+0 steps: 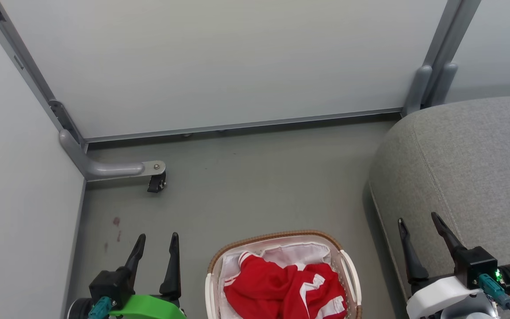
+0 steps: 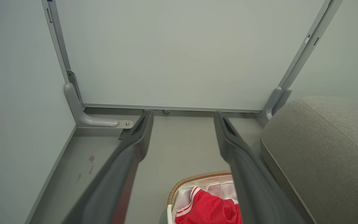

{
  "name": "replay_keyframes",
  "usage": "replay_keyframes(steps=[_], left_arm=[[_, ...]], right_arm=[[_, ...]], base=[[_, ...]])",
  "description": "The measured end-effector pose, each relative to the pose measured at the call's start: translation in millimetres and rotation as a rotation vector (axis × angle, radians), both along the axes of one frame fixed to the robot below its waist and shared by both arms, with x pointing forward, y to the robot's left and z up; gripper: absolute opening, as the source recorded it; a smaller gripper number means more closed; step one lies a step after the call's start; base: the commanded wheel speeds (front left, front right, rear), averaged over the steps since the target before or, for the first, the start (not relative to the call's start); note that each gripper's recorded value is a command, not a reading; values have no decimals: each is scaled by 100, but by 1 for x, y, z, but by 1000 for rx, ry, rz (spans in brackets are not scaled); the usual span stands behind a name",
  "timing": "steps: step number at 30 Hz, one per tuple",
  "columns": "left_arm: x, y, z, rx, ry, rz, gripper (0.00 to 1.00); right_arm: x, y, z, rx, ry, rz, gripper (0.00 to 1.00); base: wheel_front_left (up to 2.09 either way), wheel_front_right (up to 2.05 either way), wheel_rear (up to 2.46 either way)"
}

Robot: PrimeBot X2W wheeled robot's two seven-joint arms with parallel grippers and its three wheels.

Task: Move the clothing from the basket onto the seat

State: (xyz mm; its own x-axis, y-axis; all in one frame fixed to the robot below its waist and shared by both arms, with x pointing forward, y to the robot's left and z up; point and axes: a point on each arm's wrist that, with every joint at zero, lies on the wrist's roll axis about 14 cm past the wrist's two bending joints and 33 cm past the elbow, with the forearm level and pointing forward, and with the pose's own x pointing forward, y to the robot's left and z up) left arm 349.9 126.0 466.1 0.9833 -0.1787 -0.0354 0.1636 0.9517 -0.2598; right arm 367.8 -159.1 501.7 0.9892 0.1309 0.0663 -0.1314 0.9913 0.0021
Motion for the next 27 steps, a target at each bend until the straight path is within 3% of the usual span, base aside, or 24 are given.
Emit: replay_keyframes(steps=[15,27], left_arm=[[2,-5,-7,3,22,-17,100],[38,-53,-44,124,104,-212,100]], right_arm=[[2,-2,-5,0,15,-6,100],[37,-9,-18,-2,42,-26,100]], base=[[0,0,0],[0,0,0]])
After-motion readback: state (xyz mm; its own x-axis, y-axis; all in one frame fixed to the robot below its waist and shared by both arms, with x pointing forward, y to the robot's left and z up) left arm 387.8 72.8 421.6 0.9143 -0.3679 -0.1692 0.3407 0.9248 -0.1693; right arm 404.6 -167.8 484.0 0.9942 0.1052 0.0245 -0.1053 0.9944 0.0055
